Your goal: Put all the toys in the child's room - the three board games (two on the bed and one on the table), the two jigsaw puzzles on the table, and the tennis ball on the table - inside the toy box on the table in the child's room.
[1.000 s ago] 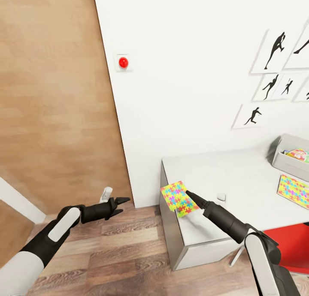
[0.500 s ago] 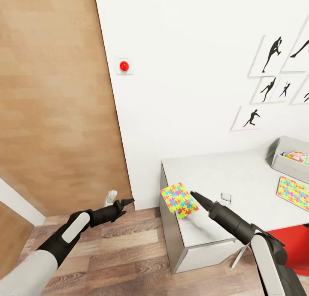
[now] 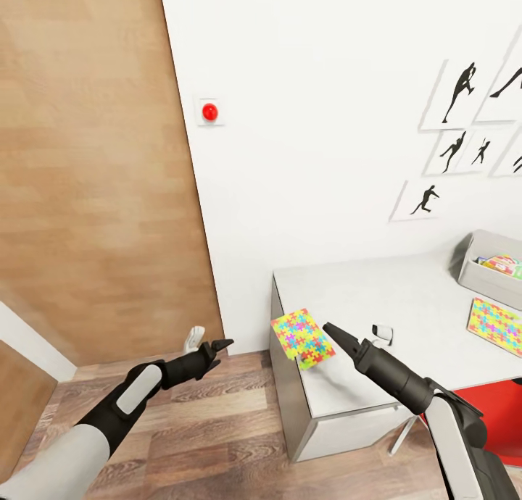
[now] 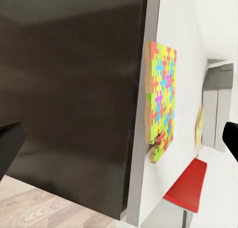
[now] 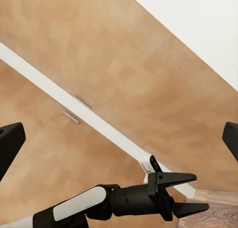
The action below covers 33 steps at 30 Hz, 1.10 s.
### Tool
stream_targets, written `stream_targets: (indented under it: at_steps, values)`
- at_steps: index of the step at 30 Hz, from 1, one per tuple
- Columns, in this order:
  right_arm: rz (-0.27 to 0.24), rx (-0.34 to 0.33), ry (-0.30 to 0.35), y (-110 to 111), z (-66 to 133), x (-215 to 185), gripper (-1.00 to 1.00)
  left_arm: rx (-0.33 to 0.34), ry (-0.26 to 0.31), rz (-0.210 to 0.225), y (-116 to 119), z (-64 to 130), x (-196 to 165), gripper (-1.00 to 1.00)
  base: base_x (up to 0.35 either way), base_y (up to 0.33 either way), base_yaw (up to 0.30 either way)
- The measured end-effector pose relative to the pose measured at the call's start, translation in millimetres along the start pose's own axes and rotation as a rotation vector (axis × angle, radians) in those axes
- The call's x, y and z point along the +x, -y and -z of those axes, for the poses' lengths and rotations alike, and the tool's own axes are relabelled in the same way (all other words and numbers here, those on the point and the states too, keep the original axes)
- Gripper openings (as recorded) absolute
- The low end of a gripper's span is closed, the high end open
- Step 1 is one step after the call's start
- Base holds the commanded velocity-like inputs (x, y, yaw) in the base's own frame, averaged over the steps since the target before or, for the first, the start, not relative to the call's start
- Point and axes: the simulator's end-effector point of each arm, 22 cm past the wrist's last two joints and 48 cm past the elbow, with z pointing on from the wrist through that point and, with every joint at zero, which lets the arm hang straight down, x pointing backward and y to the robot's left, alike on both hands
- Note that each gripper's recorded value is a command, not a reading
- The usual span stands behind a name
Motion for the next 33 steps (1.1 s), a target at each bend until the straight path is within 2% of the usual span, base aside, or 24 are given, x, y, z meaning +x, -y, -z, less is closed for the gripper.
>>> stream_targets:
  at_steps: [6, 33]
  values:
    - [0.004, 0.005, -0.005, 1.1, -0.2, 1.3, 1.00, 0.002, 0.005, -0.003, 0.7, 0.3, -1.5, 1.00, 0.008, -0.018, 0.000]
    - [0.005, 0.009, -0.008, 2.1, -0.1, 2.1, 1.00, 0.005, 0.005, -0.004, 2.5, -0.8, -0.7, 1.00, 0.050, -0.140, 0.000]
